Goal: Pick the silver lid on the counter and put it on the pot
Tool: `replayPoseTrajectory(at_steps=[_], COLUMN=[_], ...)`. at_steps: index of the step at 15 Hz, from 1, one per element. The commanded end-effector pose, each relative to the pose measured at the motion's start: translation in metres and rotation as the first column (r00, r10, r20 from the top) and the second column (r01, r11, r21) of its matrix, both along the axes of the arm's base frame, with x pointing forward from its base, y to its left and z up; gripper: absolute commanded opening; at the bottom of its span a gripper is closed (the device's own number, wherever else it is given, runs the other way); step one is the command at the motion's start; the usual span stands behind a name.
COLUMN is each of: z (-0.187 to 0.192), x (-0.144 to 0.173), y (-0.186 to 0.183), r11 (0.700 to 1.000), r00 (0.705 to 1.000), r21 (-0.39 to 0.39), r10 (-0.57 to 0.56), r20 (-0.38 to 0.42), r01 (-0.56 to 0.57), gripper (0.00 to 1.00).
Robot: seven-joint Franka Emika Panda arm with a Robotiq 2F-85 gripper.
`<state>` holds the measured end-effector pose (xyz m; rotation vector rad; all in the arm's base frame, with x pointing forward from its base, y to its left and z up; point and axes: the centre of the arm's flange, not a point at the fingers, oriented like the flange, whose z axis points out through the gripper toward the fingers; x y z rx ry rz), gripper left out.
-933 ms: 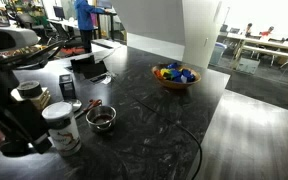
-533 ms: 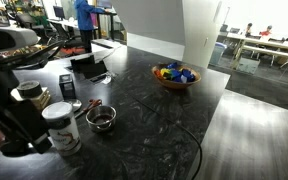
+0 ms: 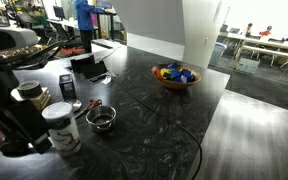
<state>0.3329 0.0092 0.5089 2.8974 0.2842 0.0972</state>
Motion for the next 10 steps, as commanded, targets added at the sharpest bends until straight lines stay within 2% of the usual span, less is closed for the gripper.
replayPoseTrajectory(at_steps=[1, 7, 10], z=[0.000, 0.000, -0.007], x=[0.000, 0.000, 0.010], y=[0.000, 0.000, 0.019], r11=[1.000, 1.000, 0.999], r00=[1.000, 1.000, 0.999], r21=[0.000, 0.000, 0.010], r10=[0.000, 0.000, 0.044], r20=[0.000, 0.000, -0.004], r01=[0.000, 0.000, -0.044], gripper=[1.00, 1.00, 1.00])
